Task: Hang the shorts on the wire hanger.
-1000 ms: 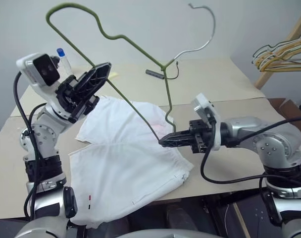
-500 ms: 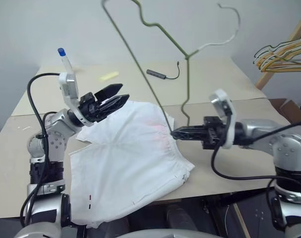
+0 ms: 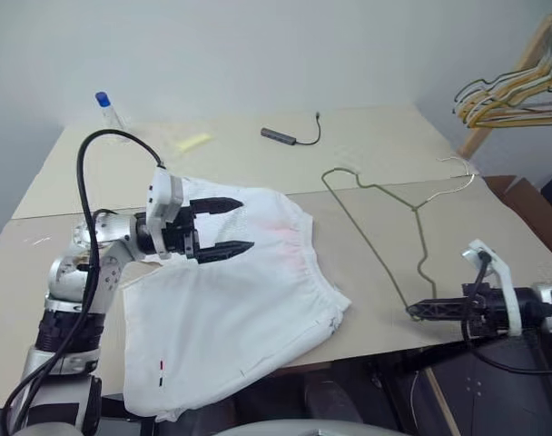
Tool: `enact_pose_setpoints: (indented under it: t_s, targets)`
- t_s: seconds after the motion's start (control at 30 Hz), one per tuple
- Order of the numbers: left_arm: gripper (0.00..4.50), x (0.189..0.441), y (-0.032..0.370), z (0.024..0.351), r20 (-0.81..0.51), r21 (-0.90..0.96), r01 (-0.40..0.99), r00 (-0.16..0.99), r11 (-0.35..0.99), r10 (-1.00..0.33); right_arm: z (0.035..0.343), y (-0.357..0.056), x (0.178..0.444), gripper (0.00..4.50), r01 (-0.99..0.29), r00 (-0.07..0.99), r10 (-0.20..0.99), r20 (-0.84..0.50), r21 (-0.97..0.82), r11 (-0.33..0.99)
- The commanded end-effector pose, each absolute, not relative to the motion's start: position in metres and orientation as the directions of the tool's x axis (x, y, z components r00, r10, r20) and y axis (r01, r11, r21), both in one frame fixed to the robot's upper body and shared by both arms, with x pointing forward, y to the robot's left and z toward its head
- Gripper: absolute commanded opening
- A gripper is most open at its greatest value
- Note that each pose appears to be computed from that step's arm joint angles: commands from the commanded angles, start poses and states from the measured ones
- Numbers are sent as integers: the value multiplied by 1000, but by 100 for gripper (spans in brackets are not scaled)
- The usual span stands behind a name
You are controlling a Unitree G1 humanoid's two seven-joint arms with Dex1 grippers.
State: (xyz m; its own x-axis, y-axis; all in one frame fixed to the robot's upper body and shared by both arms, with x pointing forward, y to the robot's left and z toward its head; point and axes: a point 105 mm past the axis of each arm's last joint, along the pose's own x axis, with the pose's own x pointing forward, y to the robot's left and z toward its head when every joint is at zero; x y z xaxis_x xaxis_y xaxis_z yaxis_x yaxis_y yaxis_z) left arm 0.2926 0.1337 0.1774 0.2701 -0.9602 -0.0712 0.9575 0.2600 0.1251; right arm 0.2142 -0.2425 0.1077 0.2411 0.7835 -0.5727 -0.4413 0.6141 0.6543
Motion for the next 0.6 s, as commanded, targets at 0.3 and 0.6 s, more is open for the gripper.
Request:
enact_pose_setpoints:
  t_s: [0.3, 0.6]
  targets:
    - [446, 287, 142, 182, -92, 197, 936, 314, 292, -945, 88, -250, 220, 0, -241, 79, 872, -483, 839, 487]
    - [446, 284, 146, 179, -115, 204, 931, 328, 301, -938, 68, -253, 225, 0, -222, 32, 862, -506, 837, 500]
